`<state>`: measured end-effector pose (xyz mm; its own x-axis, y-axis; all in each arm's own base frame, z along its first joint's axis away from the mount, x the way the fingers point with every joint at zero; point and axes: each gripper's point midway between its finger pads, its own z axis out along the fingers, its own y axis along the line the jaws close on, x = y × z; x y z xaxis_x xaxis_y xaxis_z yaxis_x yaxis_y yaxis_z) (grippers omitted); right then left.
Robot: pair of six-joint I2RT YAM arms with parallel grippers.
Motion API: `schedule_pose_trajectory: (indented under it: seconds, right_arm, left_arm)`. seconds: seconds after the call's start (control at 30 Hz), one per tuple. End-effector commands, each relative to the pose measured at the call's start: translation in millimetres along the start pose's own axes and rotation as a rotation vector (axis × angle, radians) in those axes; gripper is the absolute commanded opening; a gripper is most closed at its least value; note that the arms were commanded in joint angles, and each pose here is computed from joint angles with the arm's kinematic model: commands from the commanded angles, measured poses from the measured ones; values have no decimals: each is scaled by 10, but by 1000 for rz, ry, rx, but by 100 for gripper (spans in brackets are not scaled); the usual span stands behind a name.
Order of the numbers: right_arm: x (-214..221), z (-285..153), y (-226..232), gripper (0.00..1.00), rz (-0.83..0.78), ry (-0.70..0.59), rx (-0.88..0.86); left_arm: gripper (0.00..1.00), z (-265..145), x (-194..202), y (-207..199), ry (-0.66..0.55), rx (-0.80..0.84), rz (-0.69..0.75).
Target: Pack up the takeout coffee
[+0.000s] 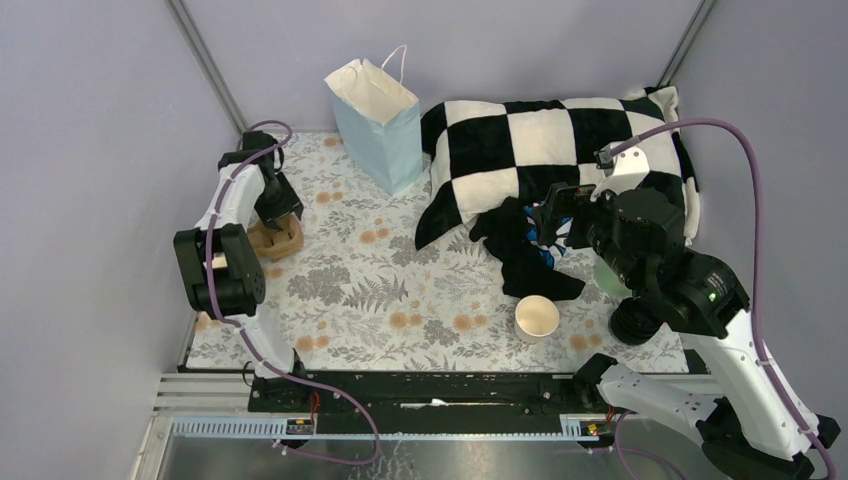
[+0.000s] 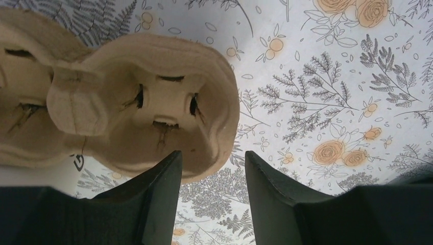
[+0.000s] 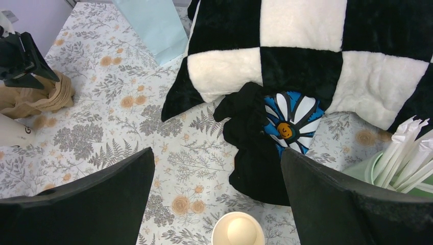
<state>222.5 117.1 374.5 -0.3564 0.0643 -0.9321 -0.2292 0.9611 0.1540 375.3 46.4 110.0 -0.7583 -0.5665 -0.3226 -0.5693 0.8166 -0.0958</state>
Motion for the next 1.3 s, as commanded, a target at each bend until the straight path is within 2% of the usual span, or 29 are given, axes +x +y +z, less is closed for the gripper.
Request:
schedule_pose_trajectory:
  seconds: [0.0,0.27,0.47,0.83,0.93,1.27]
  right_arm:
    - [-123,1,61,100,0,-40,-25]
    - [-139,20,66,100,-6,-40,-21]
    - [-136,45,93,100,-8,-34,-29]
    - [-115,53,107,100,-8,-28,-36]
    - [-112,45,103,100,-6,-29,-36]
    - [-106,51,109,100,1,-32,-39]
  left_arm:
    - [50,43,-192,-99,-33,25,42]
    - [45,141,-230,-104,-26,18,77]
    - [35,160,-254,-118,-26,19,79]
    - [24,152,-275,-141,-33,30,88]
    - [18,158,-279,-134,-35,26,95]
    - [4,-266,-361,-91,-91,7,114]
